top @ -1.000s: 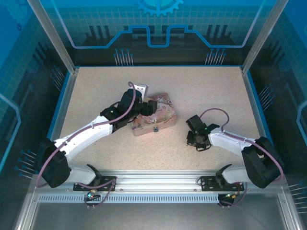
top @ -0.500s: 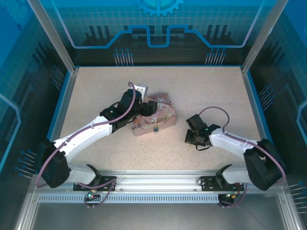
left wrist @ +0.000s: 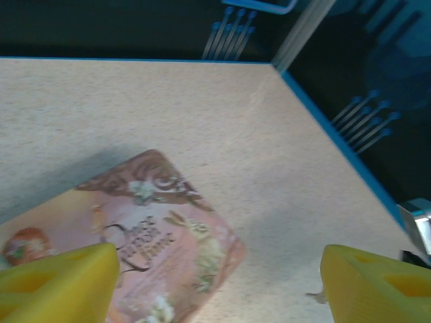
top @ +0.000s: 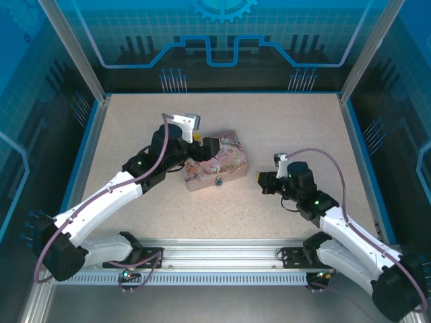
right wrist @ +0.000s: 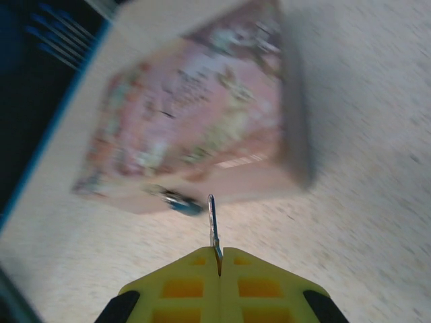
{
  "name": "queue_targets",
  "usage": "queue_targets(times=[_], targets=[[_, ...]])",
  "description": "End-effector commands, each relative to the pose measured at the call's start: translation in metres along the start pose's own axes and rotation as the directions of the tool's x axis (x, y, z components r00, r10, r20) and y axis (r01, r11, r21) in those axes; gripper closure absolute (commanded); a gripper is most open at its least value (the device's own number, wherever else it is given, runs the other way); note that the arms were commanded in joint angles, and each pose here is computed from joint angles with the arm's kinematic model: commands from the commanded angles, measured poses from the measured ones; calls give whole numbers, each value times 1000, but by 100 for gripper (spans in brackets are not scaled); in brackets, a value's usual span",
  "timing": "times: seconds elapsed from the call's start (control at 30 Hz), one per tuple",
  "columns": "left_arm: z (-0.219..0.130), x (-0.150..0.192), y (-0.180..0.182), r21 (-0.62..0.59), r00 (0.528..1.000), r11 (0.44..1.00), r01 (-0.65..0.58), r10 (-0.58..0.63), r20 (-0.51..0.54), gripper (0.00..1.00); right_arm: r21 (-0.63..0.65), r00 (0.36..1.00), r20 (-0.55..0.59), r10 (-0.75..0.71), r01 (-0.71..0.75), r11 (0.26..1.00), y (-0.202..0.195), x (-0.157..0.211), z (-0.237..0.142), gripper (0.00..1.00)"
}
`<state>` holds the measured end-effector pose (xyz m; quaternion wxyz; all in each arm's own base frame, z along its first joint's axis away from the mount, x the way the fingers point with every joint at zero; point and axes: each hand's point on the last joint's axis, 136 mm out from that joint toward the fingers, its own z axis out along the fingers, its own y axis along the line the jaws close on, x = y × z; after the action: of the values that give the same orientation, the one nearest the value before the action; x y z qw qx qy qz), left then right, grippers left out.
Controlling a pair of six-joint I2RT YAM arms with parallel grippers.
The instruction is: Unlock the padlock with the key
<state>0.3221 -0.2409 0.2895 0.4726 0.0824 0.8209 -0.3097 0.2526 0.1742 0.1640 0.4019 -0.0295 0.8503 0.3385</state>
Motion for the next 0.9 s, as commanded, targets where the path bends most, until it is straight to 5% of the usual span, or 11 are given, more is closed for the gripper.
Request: queue_targets(times=[0.0, 0.23, 0.87], targets=[[-4, 0, -30, 174, 996, 981, 84, -80, -28, 21, -217, 992, 118, -53, 78, 973, 45, -31, -13, 100], [8, 7, -58, 330, 971, 914, 235, -208, -113, 25, -349, 984, 154, -94, 143, 926, 81, -50, -25, 100], [38, 32, -114, 522, 952, 804, 286, -177, -249, 56, -445, 977, 203, -66, 152, 882, 109, -66, -27, 100]])
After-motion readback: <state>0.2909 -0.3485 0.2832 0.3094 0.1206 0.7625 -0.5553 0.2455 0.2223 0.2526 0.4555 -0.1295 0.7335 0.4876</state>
